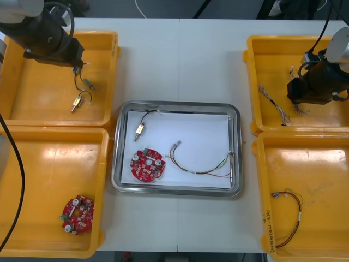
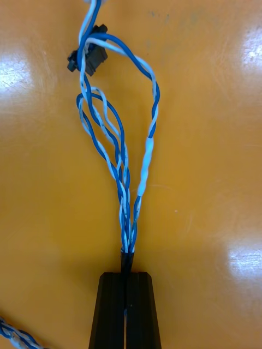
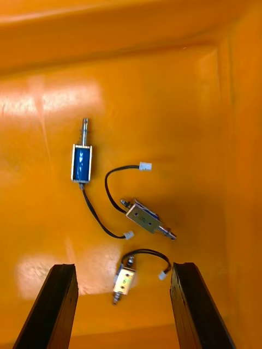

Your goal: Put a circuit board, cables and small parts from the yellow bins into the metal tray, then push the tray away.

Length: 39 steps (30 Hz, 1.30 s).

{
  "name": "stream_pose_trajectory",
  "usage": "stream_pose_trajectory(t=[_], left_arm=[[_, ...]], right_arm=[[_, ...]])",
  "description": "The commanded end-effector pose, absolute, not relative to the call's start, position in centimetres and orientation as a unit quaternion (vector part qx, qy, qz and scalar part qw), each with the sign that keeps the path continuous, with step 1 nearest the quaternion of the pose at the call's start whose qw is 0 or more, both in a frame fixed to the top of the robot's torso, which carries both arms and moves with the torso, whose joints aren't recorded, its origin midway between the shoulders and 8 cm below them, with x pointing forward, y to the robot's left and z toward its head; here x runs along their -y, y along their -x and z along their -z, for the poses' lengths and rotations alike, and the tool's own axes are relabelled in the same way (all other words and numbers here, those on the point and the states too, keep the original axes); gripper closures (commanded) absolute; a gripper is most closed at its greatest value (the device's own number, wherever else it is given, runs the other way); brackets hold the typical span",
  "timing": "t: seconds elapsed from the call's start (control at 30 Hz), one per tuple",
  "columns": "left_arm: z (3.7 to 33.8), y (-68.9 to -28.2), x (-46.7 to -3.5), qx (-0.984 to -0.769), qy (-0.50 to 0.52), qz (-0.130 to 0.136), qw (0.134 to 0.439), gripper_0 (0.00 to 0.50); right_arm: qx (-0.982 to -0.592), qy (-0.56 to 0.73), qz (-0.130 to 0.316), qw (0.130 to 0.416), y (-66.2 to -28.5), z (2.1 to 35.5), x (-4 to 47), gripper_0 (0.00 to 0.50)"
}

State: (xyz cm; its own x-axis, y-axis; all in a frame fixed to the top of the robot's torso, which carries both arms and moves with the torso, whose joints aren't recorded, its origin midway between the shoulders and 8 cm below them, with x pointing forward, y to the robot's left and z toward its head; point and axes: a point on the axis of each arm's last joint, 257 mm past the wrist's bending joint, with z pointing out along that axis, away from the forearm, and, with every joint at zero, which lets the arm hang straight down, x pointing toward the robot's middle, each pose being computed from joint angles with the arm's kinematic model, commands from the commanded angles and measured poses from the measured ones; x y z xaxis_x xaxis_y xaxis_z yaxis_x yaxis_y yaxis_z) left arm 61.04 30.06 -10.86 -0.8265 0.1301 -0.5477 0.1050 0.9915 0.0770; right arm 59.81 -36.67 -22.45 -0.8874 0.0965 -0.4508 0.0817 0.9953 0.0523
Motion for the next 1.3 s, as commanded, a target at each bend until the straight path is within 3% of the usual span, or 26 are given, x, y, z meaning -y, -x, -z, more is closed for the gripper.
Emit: stream_pose_trajectory(t=[0.03,0.3,0.6,0.93,1.3], left_arm=[[5.6,-63.5,-32.0,-0.934,-0.097,-0.052,0.341,0.0],[6.1,-66.2,-33.4,-0.919,-0.121,-0.066,0.369,0.0],[7.0,-68.1,-34.4,-0.905,-0.131,-0.077,0.396,0.0],[9.2,-70.2,-33.4,-0.893,-0.135,-0.08,0.422,0.0],[10.8,-70.3,-31.9,-0.896,-0.142,-0.072,0.416,0.0]], right_arm=[[-0.972,-0.047,-0.018,0.229,-59.4,21.1,37.1,0.5],[-0.972,-0.021,0.004,0.232,-58.0,15.5,37.1,0.5],[-0.978,-0.003,0.012,0.206,-53.9,11.1,36.2,0.5],[-0.957,0.05,0.017,0.285,-54.8,5.8,33.3,0.5],[-0.934,0.183,0.017,0.307,-53.5,5.2,25.5,0.5]])
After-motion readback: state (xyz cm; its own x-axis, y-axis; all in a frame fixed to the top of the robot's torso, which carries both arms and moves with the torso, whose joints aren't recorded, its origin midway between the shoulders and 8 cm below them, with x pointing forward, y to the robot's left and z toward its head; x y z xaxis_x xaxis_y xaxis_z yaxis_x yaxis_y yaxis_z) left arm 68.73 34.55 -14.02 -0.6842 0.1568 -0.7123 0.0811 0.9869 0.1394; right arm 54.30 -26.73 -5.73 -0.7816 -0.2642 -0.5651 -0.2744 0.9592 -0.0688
